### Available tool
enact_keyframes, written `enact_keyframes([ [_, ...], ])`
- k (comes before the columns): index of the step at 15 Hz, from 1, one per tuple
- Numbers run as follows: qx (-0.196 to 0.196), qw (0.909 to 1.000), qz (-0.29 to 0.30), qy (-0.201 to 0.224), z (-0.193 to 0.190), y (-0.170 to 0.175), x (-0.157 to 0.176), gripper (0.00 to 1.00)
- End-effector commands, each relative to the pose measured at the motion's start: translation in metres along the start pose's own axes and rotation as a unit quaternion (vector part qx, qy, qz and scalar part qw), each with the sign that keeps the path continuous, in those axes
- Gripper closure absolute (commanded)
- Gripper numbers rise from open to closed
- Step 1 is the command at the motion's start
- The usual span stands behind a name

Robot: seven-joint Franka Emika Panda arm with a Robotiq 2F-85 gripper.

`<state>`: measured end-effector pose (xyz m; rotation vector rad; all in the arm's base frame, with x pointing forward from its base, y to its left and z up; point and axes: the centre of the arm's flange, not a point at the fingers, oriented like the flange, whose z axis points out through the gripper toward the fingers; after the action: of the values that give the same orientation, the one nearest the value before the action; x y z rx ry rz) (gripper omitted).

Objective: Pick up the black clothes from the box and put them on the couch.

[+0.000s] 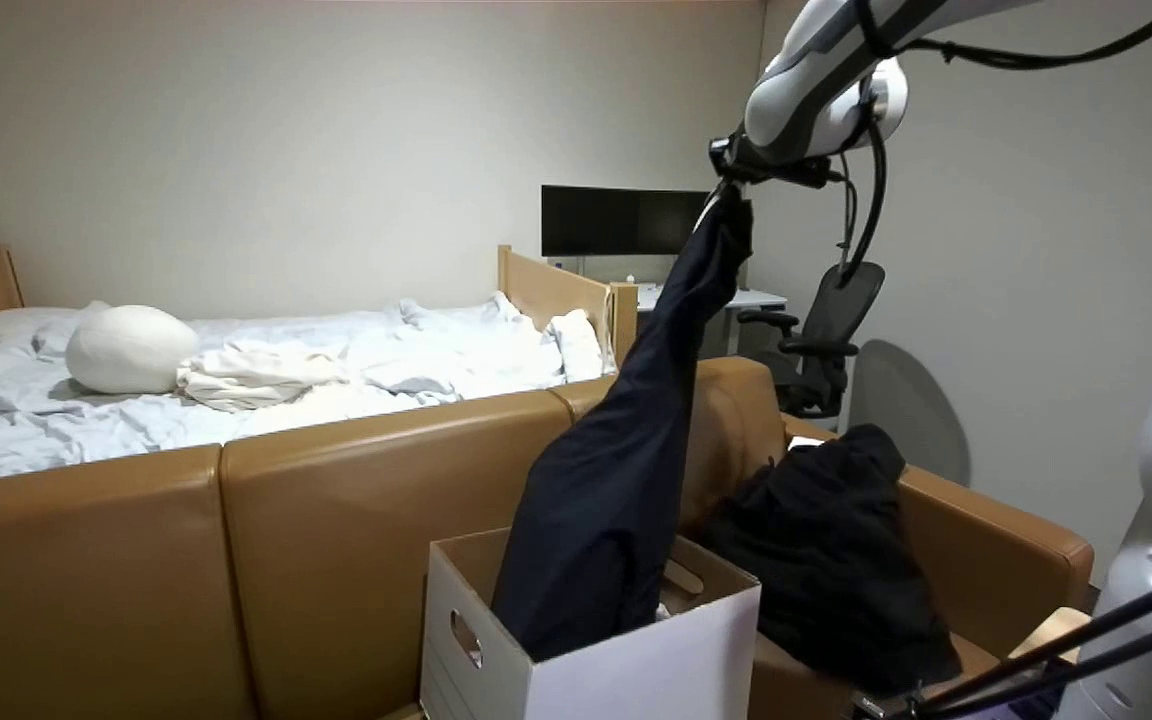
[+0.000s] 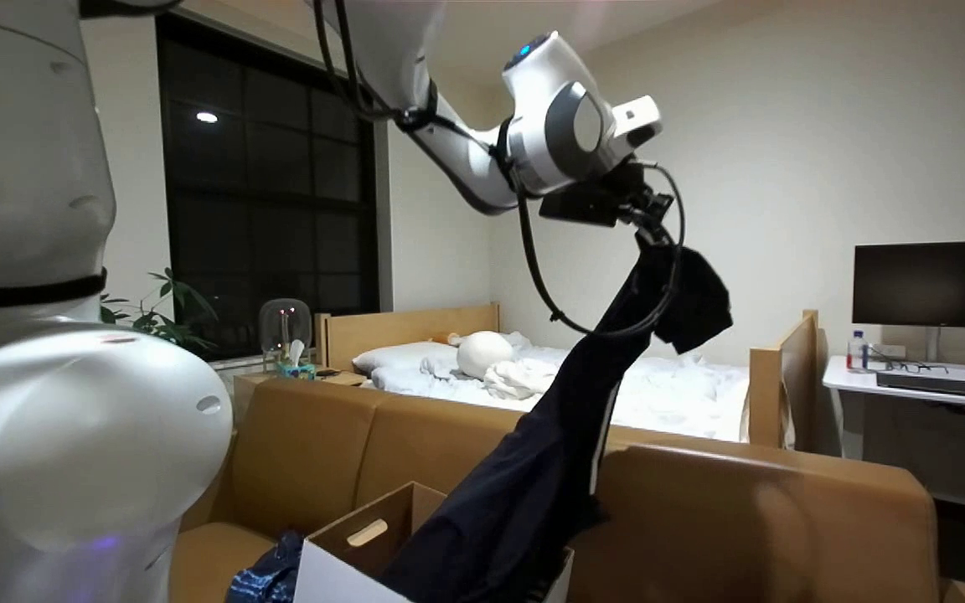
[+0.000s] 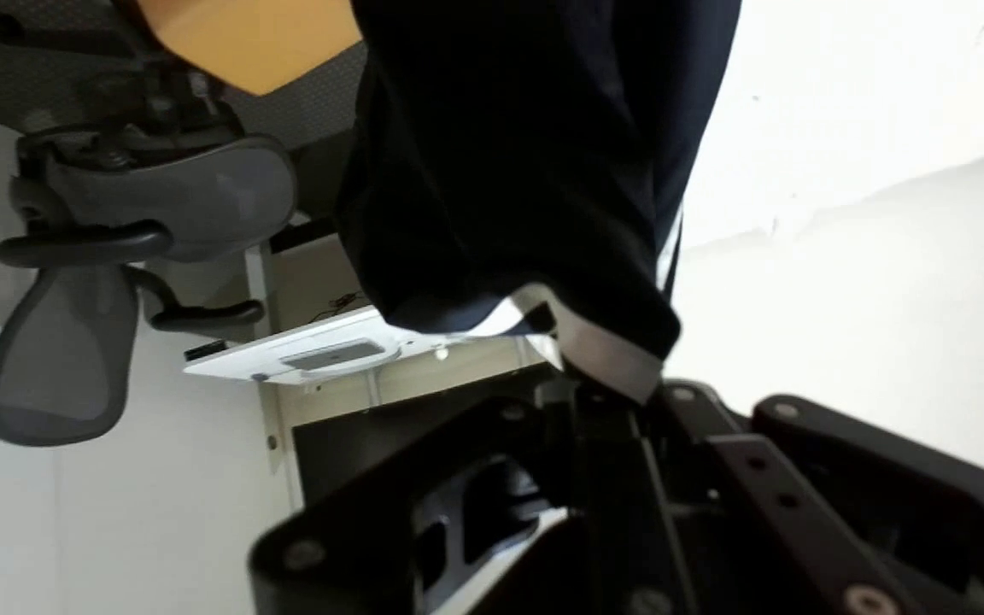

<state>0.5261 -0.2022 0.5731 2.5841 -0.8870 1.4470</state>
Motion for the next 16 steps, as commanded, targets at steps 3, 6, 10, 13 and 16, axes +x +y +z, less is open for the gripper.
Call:
enact_keyframes([
  [3, -0.042, 0.9923, 0.097, 0.064, -0.068, 0.102, 0.085, 0.99],
  [6, -0.047, 0.9921, 0.098, 0.062, -0.072, 0.105, 0.075, 0.96],
  [10, -0.04, 0.9911, 0.101, 0.078, -0.075, 0.106, 0.087, 0.99],
  [13, -0.039, 0.9766, 0.155, 0.145, -0.118, 0.126, 0.155, 0.99],
  [16, -0.051, 0.9572, 0.202, 0.201, -0.169, 0.151, 0.21, 0.99],
])
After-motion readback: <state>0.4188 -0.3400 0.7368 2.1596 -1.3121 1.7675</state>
